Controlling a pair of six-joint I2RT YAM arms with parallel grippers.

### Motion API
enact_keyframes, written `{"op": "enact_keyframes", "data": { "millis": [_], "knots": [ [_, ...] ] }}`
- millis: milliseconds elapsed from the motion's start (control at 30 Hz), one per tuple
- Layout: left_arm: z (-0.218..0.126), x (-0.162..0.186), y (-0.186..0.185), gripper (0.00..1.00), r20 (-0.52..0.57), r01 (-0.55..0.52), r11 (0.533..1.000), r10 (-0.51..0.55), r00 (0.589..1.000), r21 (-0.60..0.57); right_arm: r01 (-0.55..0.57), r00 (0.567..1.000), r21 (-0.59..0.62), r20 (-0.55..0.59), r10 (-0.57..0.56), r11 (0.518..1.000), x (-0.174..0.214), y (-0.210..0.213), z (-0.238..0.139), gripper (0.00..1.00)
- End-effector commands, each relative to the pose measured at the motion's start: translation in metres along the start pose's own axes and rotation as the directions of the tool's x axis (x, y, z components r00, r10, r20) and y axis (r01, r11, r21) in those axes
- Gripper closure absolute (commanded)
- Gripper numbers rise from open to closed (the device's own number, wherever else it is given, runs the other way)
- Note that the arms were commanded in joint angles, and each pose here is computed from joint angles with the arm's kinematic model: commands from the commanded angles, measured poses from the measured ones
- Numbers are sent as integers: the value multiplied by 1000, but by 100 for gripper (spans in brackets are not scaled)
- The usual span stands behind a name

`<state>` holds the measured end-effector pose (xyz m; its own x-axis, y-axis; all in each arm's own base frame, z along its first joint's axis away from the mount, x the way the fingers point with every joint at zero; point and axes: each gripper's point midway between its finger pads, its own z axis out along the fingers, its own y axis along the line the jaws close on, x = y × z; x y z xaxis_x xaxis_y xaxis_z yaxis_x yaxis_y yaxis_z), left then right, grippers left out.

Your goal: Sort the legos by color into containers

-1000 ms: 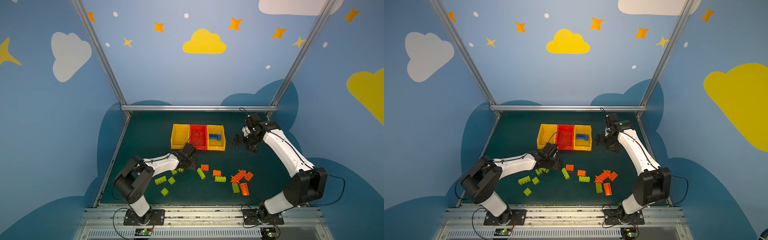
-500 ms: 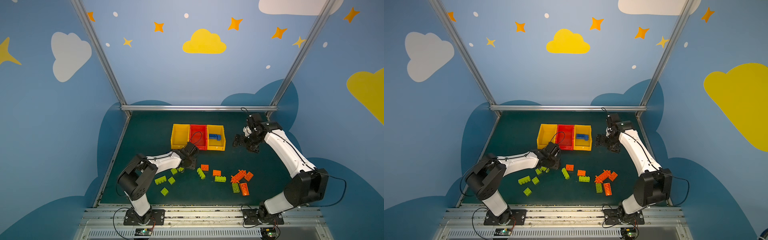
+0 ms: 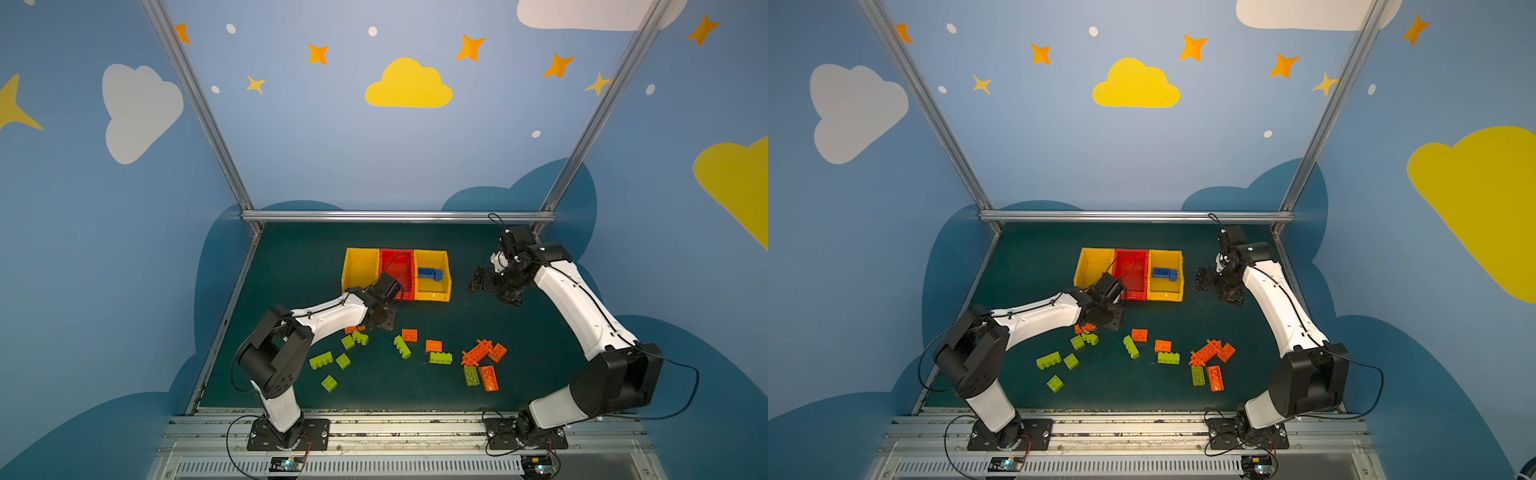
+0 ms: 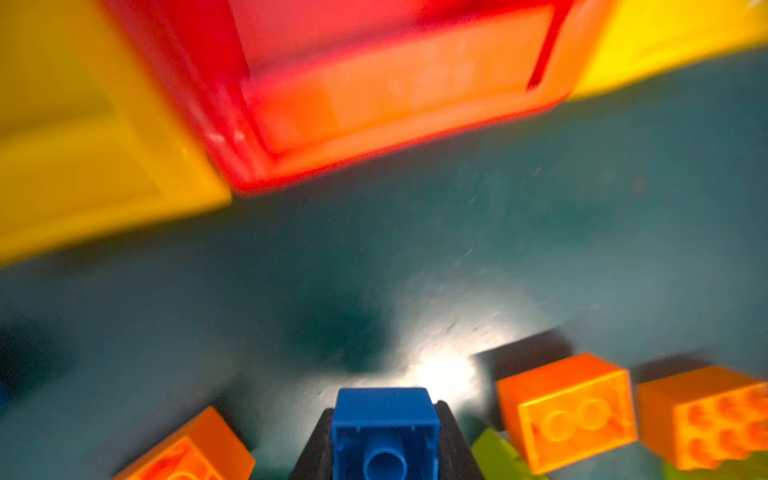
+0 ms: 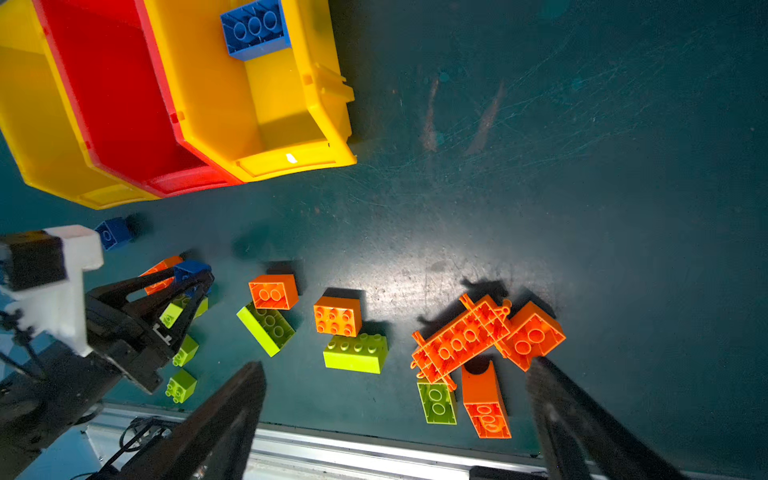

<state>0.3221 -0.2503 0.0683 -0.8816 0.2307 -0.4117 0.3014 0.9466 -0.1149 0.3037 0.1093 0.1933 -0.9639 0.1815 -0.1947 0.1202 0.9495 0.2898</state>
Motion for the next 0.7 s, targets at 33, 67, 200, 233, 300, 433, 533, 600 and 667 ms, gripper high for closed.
{"op": "enact_keyframes", "data": {
  "millis": [33,67,200,233,300,433,533,600,667],
  "knots": [
    [-17,-40,-15,84,41,-16,1000,16,999,10,-15,1000,-21,-7,15,1000,12,-2,-7,5],
    [-20,-51,-21,84,60,-14,1000,12,998,22,-19,1000,-22,-3,19,1000,13,-3,-8,5],
    [-23,-96,-47,84,121,3,996,-14,993,86,-28,1000,-25,10,29,999,17,-8,-10,5],
    [-22,-106,-54,84,131,4,995,-18,991,103,-33,999,-25,12,34,999,18,-10,-11,5],
    [-17,-122,-69,84,143,-4,991,-15,990,132,-42,999,-21,15,42,999,20,-14,-11,5],
    [-4,-145,-91,83,154,-35,988,12,988,148,-61,998,-15,34,61,998,21,-22,-17,5],
    [7,-155,-101,83,145,-35,986,11,989,162,-77,996,-5,51,77,997,22,-29,-22,5],
    [14,-159,-107,82,138,-30,984,6,990,174,-83,995,2,62,82,997,23,-33,-25,5],
    [21,-162,-112,82,131,-23,982,-2,991,189,-86,994,11,71,85,996,24,-37,-29,5]
  ]
}}
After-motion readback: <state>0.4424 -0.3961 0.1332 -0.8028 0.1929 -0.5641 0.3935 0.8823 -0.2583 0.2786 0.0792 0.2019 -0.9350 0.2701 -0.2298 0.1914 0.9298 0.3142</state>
